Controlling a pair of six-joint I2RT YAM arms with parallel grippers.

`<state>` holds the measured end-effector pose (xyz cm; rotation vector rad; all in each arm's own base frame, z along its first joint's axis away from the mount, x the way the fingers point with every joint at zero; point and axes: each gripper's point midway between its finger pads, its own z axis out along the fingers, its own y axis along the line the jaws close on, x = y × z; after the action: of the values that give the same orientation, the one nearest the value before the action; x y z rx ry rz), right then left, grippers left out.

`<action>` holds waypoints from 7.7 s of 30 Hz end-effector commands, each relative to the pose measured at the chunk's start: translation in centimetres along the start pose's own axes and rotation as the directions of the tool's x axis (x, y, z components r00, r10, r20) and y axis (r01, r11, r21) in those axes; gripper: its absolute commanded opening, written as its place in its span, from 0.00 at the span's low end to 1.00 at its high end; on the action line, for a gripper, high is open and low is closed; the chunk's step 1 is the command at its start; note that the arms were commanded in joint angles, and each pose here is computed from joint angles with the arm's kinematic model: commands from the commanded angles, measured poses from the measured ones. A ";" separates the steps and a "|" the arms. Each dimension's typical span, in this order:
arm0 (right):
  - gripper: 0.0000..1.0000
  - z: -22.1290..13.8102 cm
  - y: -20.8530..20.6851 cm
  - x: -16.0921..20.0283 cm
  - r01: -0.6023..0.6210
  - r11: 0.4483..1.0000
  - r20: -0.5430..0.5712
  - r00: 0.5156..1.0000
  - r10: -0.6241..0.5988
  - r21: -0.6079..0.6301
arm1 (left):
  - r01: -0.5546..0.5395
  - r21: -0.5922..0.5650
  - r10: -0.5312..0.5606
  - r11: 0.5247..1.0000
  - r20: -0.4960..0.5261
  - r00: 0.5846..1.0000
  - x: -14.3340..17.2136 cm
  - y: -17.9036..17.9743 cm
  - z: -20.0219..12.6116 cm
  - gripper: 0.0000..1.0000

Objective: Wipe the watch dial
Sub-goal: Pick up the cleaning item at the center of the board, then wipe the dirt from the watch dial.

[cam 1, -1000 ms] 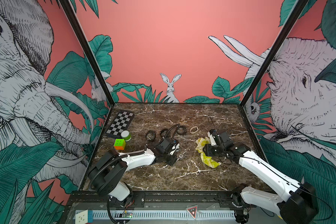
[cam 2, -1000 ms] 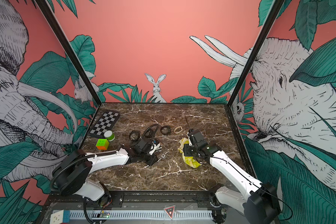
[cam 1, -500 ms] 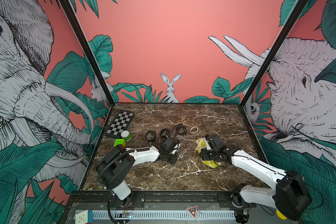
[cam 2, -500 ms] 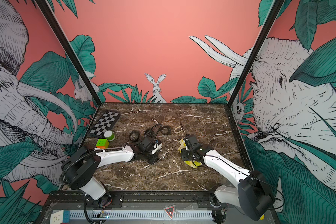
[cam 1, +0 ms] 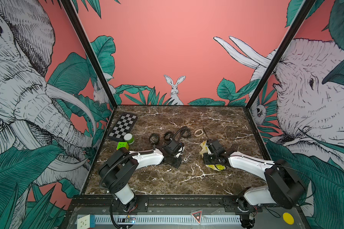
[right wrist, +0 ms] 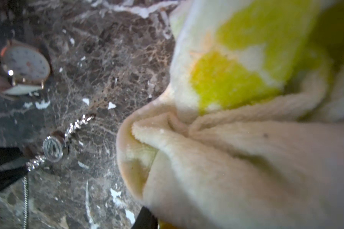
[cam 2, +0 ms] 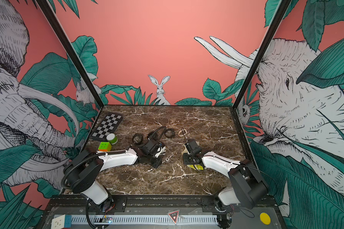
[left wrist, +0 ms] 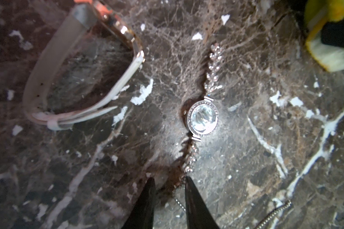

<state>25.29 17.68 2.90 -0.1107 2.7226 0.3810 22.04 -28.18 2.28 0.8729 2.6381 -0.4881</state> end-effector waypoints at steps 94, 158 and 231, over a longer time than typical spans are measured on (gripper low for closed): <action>0.00 -0.2 9.7 -4.3 0.102 0.948 0.135 0.989 -0.064 -0.300 | -0.005 0.028 0.005 1.000 -0.003 1.000 -0.1 -1.4 -0.6 0.20; 0.00 -1.5 8.4 -3.9 0.016 0.928 0.120 0.992 0.031 -0.372 | -0.027 0.023 0.029 0.999 -0.064 0.998 1.4 -1.7 0.0 0.00; 0.00 1.1 20.7 -8.0 0.057 0.870 -0.016 0.997 -0.074 -0.490 | 0.056 -0.093 -0.049 0.994 0.074 0.996 -5.1 10.1 -0.5 0.15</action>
<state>29.72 36.37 8.62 -0.3325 2.6466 0.9714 32.49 -23.11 3.16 0.7382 2.5852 -0.3768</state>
